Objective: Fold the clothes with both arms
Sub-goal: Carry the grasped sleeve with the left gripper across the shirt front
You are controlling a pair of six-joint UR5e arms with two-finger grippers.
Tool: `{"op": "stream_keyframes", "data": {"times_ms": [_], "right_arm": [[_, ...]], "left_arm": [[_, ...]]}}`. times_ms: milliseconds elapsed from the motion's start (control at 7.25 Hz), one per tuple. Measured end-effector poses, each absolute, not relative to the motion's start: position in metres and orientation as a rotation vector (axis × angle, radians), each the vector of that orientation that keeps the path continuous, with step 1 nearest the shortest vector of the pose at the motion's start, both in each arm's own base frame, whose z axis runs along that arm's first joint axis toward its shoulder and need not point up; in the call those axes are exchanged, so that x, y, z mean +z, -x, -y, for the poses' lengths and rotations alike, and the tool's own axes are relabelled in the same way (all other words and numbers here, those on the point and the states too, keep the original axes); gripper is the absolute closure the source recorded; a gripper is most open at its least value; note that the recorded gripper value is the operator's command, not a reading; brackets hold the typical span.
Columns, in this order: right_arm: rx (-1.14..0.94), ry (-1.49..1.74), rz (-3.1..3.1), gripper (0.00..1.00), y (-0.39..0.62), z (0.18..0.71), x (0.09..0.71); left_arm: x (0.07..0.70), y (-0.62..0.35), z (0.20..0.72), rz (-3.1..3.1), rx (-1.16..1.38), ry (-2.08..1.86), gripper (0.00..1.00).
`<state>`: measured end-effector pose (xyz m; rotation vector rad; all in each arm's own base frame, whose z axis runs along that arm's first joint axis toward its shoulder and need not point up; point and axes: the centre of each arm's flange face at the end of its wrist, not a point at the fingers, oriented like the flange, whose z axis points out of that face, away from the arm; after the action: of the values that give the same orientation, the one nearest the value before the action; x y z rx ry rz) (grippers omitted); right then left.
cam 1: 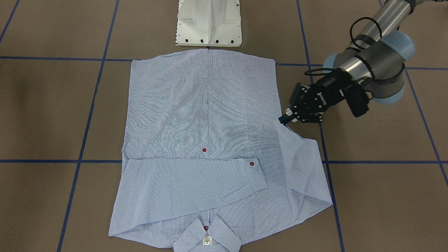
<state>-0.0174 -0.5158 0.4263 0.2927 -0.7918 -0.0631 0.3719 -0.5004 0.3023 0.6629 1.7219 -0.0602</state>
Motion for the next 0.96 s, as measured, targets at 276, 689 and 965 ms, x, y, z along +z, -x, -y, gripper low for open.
{"op": "stream_keyframes", "data": {"times_ms": [276,689,965], "right_arm": [[-0.062,-0.291,0.792,0.0,0.017,0.516,0.427],[-0.06,-0.289,0.792,0.0,0.017,0.515,0.428],[-0.059,-0.287,0.791,0.0,0.017,0.515,0.428]], "left_arm": [[0.217,-0.433,0.501,-1.751,-0.134,-0.589,1.0],[0.165,-0.508,0.491,-1.685,-0.235,-0.563,1.0],[0.175,-0.548,0.481,-1.636,-0.262,-0.555,0.01]]}}
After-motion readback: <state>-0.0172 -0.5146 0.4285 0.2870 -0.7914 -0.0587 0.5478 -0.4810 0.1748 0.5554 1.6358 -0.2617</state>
